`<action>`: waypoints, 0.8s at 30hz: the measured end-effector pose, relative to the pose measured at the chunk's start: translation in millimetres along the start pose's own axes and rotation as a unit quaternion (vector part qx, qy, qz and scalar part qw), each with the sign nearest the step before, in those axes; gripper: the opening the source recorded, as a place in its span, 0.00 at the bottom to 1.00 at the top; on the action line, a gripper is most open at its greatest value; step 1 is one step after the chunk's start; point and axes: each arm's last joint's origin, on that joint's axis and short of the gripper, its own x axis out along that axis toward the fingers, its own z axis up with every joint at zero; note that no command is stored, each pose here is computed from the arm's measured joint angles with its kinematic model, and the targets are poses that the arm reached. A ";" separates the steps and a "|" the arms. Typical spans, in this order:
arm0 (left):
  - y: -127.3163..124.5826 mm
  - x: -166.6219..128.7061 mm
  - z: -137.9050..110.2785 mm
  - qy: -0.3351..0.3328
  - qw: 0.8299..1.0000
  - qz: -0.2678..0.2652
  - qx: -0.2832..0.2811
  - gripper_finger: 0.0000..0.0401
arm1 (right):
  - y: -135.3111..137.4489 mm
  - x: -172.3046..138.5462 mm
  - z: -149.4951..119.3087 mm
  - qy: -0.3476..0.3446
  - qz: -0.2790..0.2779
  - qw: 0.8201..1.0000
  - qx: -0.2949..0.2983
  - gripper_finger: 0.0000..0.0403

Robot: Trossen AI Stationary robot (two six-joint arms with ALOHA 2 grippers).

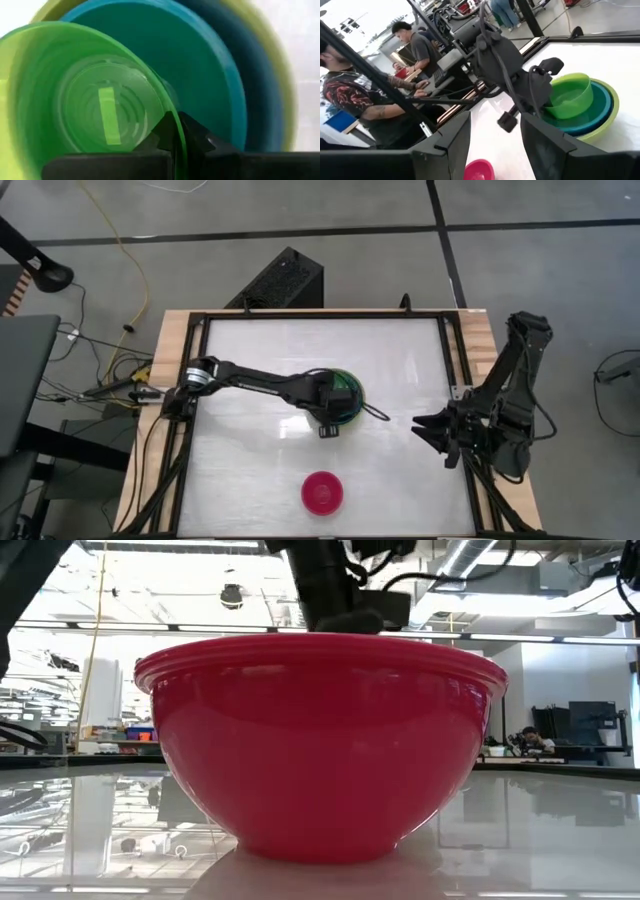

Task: Nest bowls inside each other
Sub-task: Stack the green transparent bowl on the blue bowl, then stack the red bowl on the green transparent bowl

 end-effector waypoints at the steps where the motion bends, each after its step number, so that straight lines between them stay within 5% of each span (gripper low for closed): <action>1: -1.5 1.1 0.4 0.009 1.000 0.011 -0.003 0.00 | 0.2 -1.1 -0.3 0.002 0.002 1.000 -0.001 0.51; 11: -6.1 -4.0 10.9 -0.028 0.997 -0.057 -0.034 0.25 | -7.7 -12.0 -5.6 0.004 0.009 1.000 -0.004 0.51; 18: 17.2 -33.8 22.5 -0.085 0.986 -0.103 -0.104 0.49 | -13.0 -17.3 -7.8 0.006 0.014 1.000 -0.005 0.51; 24: 29.5 -71.1 17.6 -0.101 0.977 -0.148 -0.117 0.55 | -28.1 -18.4 -19.5 0.008 0.013 1.000 0.005 0.51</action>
